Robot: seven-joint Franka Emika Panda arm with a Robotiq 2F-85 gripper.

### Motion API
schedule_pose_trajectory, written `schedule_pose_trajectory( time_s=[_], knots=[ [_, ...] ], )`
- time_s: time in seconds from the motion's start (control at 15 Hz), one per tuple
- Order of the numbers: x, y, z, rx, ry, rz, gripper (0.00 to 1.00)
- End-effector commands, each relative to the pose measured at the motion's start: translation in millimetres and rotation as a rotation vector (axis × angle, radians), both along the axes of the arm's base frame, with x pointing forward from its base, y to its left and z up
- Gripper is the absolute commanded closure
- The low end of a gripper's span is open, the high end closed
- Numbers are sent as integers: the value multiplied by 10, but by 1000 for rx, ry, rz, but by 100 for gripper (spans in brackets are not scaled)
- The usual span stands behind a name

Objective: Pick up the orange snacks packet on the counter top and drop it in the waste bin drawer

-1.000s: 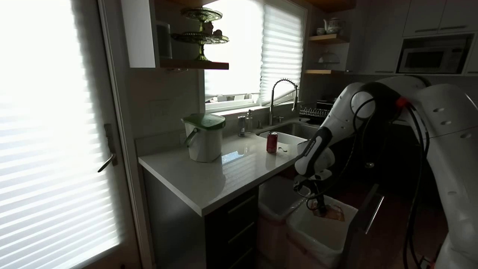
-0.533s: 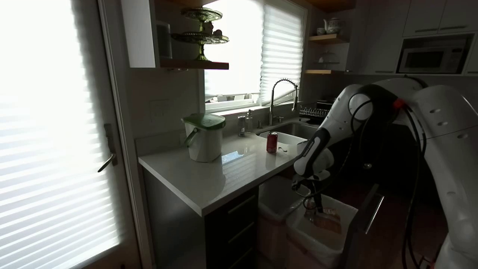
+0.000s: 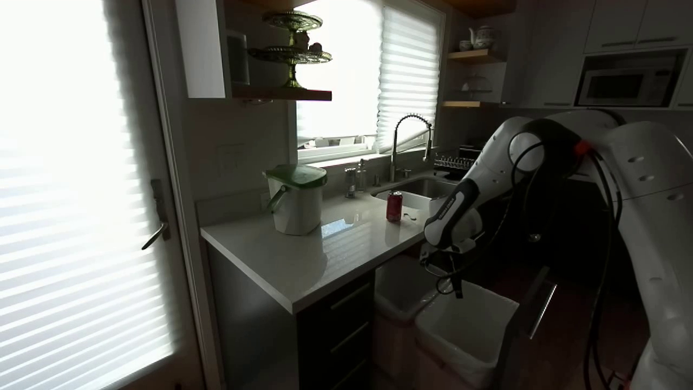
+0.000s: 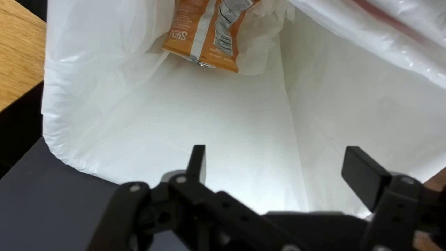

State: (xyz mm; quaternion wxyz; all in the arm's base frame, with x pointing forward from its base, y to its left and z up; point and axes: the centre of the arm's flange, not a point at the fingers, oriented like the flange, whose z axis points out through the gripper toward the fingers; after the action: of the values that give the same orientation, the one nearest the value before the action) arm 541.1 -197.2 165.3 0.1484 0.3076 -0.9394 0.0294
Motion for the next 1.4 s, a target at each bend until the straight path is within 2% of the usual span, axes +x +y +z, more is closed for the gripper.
schedule_pose_trajectory(
  time_s=[0.0,0.27,0.53,0.67,0.93,1.2,1.27,1.33],
  knots=[
    [41,46,205,20,-36,92,0],
    [216,253,751,-4,-99,322,0],
    [365,644,1518,-41,-149,541,0],
    [336,835,1909,-41,-153,660,0],
    [189,1077,2574,-1,-94,875,0],
    [108,1247,3117,-53,6,1071,0],
    [167,1212,2930,-27,-40,989,0],
    [142,1247,3046,-36,-29,1020,0]
  ],
)
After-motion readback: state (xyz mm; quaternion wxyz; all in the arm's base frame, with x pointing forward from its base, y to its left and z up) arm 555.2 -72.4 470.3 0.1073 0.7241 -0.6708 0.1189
